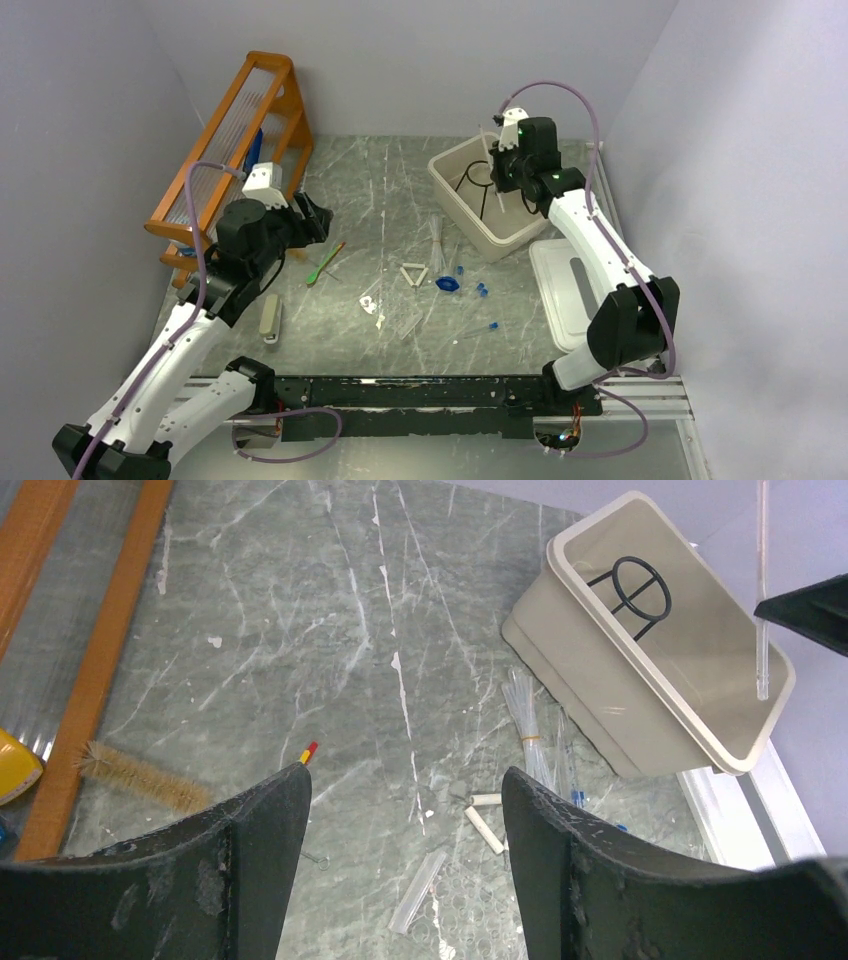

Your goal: Organize the chemistry lab equipment

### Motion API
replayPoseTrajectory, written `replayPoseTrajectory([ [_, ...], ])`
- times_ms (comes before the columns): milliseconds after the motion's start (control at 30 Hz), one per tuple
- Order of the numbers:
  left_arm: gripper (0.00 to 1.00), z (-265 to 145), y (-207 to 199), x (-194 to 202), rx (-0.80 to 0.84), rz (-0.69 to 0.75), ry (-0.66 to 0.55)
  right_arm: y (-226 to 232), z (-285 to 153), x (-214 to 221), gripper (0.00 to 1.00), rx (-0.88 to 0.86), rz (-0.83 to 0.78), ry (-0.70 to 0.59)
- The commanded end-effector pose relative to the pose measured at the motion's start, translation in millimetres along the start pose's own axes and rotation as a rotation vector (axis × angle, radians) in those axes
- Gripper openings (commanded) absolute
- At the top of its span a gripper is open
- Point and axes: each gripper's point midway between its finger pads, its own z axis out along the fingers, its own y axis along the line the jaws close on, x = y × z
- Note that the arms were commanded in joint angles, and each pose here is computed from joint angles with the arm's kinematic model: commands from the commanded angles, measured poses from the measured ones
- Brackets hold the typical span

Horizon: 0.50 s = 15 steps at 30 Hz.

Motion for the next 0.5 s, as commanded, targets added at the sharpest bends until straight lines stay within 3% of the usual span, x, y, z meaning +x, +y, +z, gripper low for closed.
replayPoseTrajectory([
  [0,0.74,1,-8,-4,0.039,-0.010,-0.026,14,7,28,0.00,-0.142,-0.122,0.070],
  [467,0.74,1,-7,-1,0.036,-0.021,-0.021,14,45,106,0.00,-0.212,-0.184,0.323],
])
